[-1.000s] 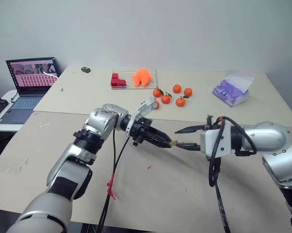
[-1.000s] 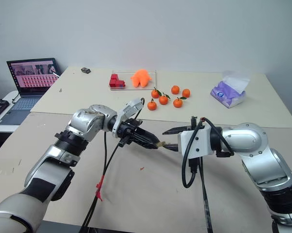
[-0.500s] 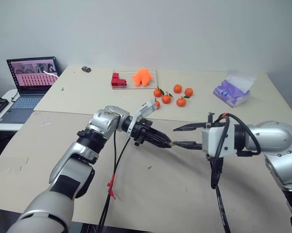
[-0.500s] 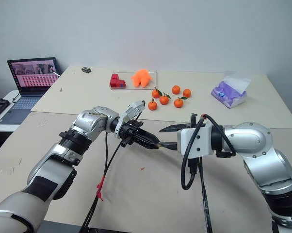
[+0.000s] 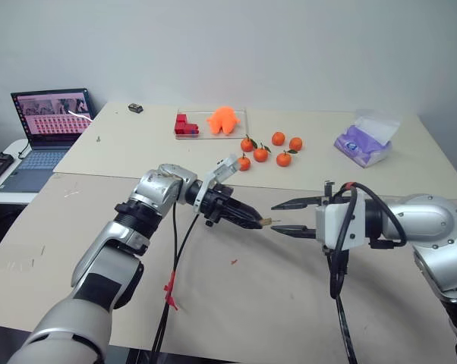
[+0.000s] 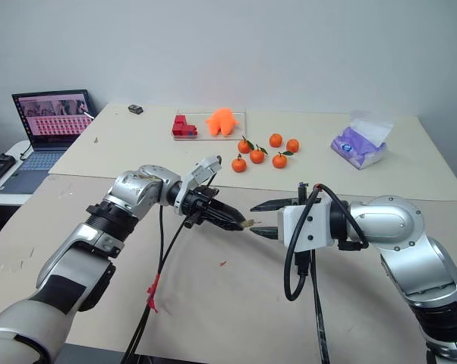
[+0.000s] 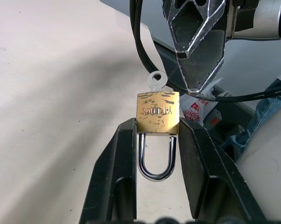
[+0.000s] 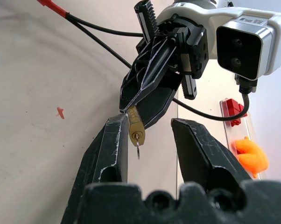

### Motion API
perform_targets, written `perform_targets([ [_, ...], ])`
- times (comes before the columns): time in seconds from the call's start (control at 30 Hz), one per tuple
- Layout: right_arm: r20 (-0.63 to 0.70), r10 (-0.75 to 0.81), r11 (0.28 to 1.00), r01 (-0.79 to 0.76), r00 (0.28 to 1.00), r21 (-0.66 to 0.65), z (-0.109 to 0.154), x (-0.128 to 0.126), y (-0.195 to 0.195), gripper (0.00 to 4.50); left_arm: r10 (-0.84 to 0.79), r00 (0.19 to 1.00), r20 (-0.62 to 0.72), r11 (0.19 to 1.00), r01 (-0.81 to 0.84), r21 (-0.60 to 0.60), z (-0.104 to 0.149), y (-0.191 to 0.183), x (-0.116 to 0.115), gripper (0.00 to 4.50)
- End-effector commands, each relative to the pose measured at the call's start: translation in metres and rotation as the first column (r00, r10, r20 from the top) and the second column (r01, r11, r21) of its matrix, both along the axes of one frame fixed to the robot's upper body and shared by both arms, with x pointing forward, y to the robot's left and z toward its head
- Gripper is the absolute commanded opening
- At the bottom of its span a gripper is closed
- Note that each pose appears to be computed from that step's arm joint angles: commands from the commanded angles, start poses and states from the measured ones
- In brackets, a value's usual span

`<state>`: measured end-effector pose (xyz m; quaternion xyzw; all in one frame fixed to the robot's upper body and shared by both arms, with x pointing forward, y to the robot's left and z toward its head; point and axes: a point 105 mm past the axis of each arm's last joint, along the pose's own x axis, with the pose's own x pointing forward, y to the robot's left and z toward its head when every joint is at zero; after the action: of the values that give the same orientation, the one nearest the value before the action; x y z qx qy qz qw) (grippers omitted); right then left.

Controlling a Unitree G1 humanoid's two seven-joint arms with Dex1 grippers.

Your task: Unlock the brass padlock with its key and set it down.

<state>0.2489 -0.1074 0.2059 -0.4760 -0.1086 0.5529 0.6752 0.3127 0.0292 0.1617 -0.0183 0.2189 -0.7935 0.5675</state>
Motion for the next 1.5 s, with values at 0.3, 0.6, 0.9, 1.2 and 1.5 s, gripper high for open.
perform_targets([
  [0.3,0.046,0.015,1.0,-0.016,0.999,0.009,0.0,0.002,0.003,1.85,-0.033,0.998,0.06,0.999,0.035,-0.025,0.022,-0.005,0.002,0.83],
  [0.6,0.047,0.007,1.0,-0.007,0.999,0.013,0.0,0.005,0.003,1.85,-0.065,0.996,0.061,0.997,0.067,-0.034,0.024,-0.012,-0.003,0.83],
  [0.9,0.051,0.004,1.0,-0.004,0.999,0.016,0.001,0.008,0.003,1.85,-0.078,0.995,0.064,0.996,0.08,-0.032,0.025,-0.016,-0.003,0.83],
  [1.2,0.042,-0.007,1.0,0.006,0.999,0.02,0.002,0.006,0.001,1.19,-0.082,0.994,0.066,0.996,0.084,-0.028,0.024,-0.016,-0.004,0.83],
  [1.5,0.043,-0.012,1.0,0.011,0.999,0.023,0.003,0.007,0.001,0.11,-0.081,0.995,0.063,0.996,0.083,-0.028,0.022,-0.015,-0.004,0.83],
])
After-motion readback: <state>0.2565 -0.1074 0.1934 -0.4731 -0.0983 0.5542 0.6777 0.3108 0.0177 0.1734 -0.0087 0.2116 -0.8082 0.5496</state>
